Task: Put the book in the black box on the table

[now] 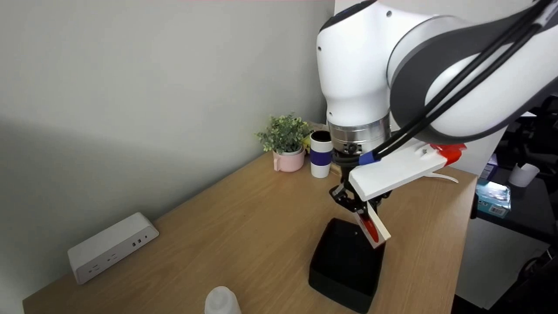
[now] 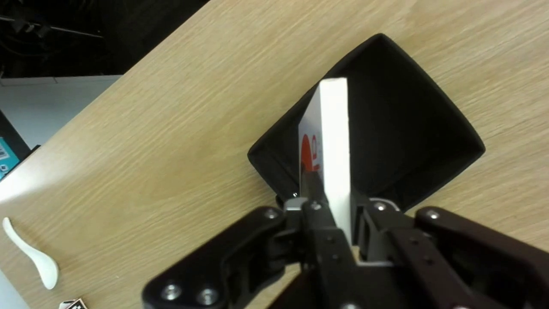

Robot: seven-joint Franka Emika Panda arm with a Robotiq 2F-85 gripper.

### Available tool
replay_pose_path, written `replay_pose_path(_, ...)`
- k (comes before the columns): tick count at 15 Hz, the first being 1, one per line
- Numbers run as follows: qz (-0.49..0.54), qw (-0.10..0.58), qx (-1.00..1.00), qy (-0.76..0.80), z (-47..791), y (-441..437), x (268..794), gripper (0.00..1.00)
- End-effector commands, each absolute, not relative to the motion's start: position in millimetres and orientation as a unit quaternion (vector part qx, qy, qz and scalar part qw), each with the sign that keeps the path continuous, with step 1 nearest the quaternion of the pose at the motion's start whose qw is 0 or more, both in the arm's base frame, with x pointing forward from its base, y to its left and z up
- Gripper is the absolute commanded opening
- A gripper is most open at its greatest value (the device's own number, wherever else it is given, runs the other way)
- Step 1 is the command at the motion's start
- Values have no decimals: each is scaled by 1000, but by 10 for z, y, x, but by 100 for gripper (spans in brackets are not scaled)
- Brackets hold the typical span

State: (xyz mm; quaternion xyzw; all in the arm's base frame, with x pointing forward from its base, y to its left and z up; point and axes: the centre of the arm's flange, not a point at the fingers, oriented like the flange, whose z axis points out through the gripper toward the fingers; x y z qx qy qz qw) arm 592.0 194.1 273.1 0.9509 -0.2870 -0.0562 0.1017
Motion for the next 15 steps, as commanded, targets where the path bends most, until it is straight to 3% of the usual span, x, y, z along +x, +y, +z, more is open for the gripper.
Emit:
replay_pose_path(1,-56,102,951,-287,2728,1943,5919,14)
replay_pose_path(4,-55,101,951,-286,2738,1965,5918,14)
replay_pose_path(5,-55,101,951,-286,2738,1965,5918,4)
replay_pose_path(15,-24,86,916,-391,2921,1403,5884,4)
